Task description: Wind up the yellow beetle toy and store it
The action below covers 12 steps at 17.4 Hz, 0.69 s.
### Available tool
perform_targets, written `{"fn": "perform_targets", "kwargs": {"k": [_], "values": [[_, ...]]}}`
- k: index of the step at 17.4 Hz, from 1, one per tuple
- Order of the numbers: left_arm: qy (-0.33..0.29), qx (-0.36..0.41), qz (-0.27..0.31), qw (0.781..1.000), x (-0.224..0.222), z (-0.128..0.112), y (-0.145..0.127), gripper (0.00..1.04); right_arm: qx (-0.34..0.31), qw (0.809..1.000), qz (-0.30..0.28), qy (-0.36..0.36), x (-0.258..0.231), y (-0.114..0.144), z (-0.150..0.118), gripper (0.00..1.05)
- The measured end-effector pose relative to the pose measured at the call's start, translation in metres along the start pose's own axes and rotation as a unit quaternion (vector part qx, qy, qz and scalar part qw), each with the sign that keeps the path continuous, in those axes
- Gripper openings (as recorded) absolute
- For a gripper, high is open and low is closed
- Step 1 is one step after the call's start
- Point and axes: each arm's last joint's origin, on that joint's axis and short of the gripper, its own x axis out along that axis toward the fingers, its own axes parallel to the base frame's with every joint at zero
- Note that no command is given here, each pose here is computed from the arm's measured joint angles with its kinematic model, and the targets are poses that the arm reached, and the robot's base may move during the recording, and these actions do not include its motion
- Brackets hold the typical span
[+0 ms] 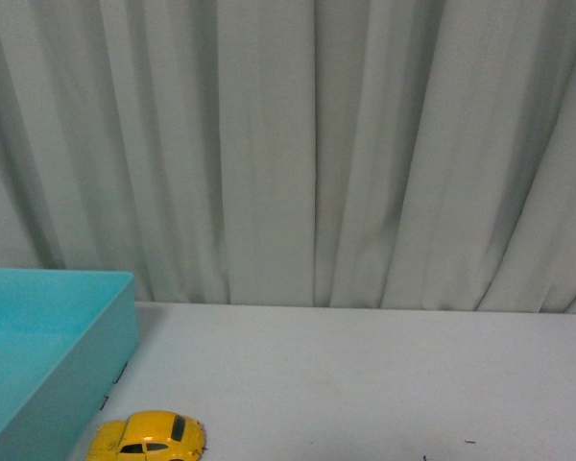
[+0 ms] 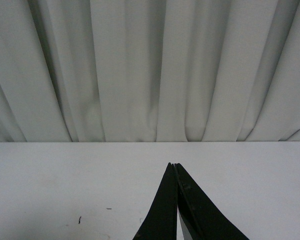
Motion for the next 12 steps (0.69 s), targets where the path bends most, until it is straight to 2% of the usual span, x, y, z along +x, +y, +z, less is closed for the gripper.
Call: {"fn": "perform_targets", "kwargs": {"k": [7, 9, 10, 12], "values": [[0.0, 0.0, 0.0, 1.0, 0.0, 0.0, 0.0, 0.98, 0.0, 1.0, 0.0, 0.001, -0.006, 0.0, -0.001, 0.02], [0.0, 0.0, 0.0, 1.0, 0.0, 0.0, 0.0, 0.98, 0.0, 1.0, 0.0, 0.027, -0.013, 0.0, -0.007, 0.02], [0.0, 0.0, 0.0, 1.0, 0.0, 0.0, 0.0, 0.98, 0.0, 1.0, 0.0, -0.001, -0.016, 0.0, -0.002, 0.02], [0.0, 0.0, 0.0, 1.0, 0.0, 0.0, 0.0, 0.98, 0.0, 1.0, 0.0, 0.008, -0.016, 0.0, -0.004, 0.02]]}}
